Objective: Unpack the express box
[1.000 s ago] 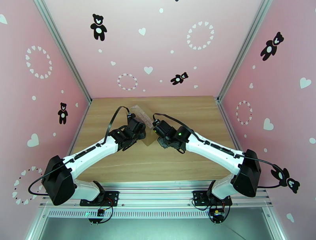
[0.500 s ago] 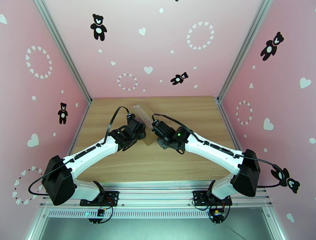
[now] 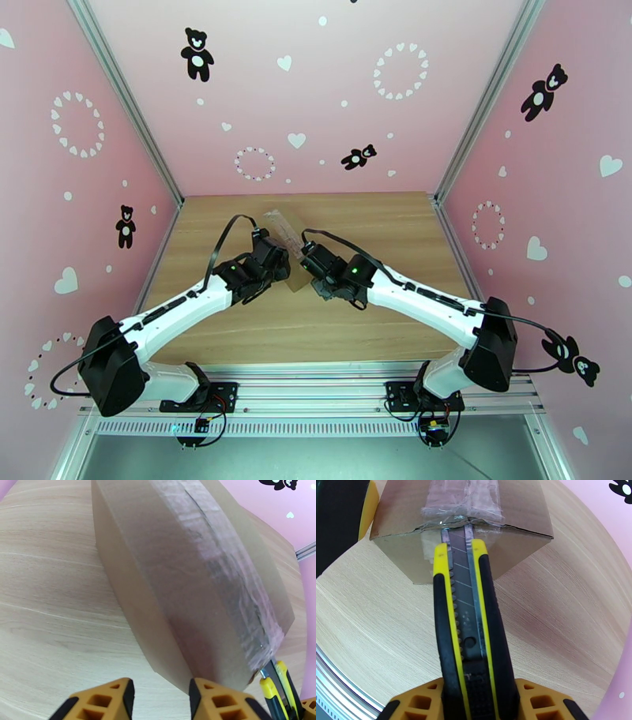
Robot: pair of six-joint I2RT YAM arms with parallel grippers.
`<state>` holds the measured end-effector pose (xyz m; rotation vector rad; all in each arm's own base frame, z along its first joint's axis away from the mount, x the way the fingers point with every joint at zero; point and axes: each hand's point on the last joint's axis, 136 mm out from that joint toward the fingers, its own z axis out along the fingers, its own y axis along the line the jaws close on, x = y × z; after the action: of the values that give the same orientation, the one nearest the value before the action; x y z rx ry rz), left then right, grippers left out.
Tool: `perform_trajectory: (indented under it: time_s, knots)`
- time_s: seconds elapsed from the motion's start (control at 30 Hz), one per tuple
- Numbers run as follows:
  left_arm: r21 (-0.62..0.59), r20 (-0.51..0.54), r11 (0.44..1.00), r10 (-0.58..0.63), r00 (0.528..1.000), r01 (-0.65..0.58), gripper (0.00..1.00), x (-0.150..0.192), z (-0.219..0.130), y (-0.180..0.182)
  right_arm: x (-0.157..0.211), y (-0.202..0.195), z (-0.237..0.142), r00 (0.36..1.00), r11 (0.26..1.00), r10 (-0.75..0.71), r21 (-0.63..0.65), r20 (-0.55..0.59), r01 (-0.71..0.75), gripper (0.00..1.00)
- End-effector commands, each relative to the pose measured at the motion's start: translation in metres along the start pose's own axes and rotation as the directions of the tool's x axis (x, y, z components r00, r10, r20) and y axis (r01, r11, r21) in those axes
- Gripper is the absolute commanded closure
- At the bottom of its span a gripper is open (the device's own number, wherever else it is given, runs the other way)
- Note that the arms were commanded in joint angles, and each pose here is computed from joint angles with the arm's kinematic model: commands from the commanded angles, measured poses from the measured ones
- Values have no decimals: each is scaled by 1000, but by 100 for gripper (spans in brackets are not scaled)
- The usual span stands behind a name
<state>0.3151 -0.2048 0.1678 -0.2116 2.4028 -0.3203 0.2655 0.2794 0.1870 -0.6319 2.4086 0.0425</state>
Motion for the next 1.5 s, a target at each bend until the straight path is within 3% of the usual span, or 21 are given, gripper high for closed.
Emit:
perform_trajectory:
  time_s: [0.0,0.67,1.47]
  knots:
    - [-17,-38,999,44,998,-45,55,14,0,8,-13,6,-5,999,1000,13,-17,31,-13,100]
    - [77,-49,997,-14,999,17,55,17,9,-16,-17,14,-10,999,998,25,-63,33,-23,100]
    - [101,-42,995,-11,999,15,55,14,11,-37,-12,38,-16,999,995,-21,-99,34,24,100]
